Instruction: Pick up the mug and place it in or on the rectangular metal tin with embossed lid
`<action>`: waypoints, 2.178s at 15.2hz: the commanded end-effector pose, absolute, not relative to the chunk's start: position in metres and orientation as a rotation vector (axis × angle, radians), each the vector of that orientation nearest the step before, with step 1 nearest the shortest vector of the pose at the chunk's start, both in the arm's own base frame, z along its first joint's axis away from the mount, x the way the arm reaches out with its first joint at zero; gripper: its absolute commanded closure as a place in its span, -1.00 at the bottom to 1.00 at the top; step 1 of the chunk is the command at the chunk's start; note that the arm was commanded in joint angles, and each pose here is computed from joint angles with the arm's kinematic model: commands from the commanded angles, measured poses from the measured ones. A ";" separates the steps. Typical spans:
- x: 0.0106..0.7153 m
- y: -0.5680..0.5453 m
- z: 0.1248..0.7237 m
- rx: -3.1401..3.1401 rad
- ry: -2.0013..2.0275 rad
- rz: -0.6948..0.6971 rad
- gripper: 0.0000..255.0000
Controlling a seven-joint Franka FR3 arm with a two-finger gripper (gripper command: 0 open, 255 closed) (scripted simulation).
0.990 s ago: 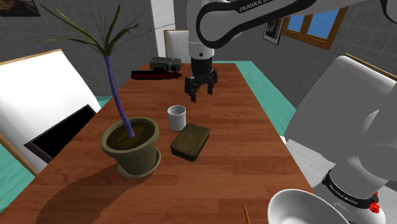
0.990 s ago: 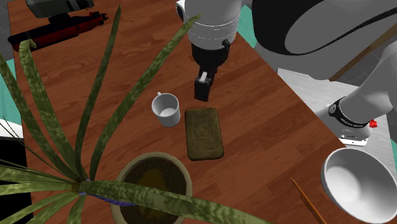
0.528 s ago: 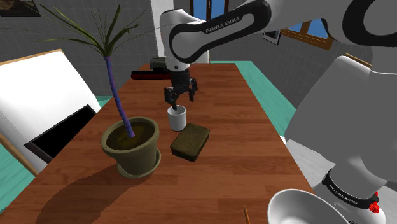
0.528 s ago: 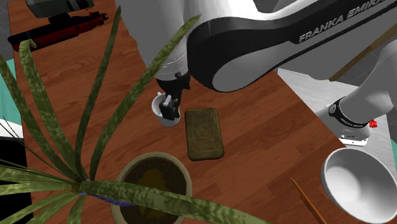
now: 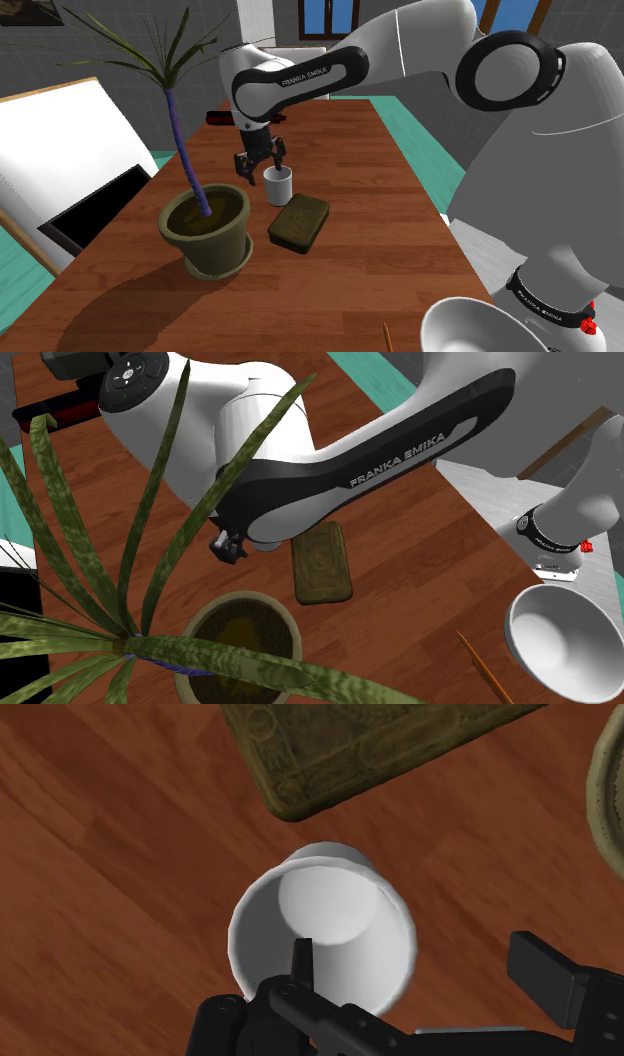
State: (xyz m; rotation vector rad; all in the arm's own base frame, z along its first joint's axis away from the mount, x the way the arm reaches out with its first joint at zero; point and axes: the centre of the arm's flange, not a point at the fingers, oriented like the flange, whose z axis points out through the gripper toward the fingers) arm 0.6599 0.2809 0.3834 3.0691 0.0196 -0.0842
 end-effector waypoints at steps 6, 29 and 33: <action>0.658 0.279 0.349 3.069 0.019 -0.084 -1.00; 0.658 0.279 0.380 3.068 0.019 -0.084 1.00; 0.658 0.279 0.402 3.068 0.019 -0.084 1.00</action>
